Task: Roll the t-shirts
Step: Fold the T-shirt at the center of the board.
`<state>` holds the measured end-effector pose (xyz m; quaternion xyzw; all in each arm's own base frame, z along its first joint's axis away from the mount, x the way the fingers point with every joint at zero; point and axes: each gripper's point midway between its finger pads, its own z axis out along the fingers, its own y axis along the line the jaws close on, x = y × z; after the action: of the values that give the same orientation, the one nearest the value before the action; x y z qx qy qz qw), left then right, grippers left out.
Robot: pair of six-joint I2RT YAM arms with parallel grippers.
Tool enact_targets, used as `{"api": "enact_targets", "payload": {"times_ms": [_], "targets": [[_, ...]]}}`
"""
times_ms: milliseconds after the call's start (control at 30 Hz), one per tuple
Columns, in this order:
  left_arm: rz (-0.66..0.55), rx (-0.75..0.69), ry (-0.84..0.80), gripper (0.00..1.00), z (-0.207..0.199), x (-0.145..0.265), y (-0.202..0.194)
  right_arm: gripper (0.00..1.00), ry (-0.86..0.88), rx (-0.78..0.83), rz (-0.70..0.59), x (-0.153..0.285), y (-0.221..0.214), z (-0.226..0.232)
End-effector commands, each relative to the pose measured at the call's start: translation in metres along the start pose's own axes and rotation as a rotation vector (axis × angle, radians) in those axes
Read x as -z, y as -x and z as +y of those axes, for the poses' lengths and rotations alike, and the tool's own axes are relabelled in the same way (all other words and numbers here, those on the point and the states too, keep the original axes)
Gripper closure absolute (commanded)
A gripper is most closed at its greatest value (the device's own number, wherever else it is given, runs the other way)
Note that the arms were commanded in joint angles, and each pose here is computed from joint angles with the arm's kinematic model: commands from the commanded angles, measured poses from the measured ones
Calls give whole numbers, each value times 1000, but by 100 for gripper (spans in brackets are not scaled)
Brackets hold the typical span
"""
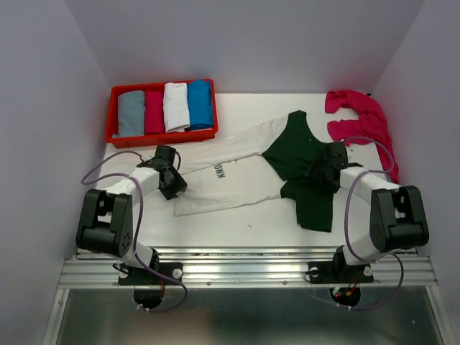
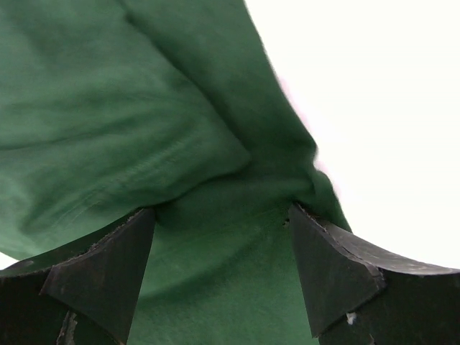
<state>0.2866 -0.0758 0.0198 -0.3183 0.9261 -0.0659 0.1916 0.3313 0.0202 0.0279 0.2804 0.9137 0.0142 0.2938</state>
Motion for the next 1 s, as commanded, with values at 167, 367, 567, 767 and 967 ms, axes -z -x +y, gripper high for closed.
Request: {"api": "enact_targets", "payload": {"times_ms": [167, 367, 567, 767, 967], "targets": [[-45, -17, 170, 50, 41, -11, 15, 18, -141, 43, 11, 14, -6, -34], [-76, -18, 141, 51, 41, 1, 31, 19, 72, 44, 4, 48, 0, -1], [-121, -53, 11, 52, 12, 47, 38, 19, 274, 25, 17, 94, -9, 21], [-104, 31, 58, 51, 35, 69, 14, 18, 320, 1, 46, 107, -26, 19], [-50, 142, 104, 52, 55, 56, -15, 16, 321, 17, 36, 111, -17, 22]]}}
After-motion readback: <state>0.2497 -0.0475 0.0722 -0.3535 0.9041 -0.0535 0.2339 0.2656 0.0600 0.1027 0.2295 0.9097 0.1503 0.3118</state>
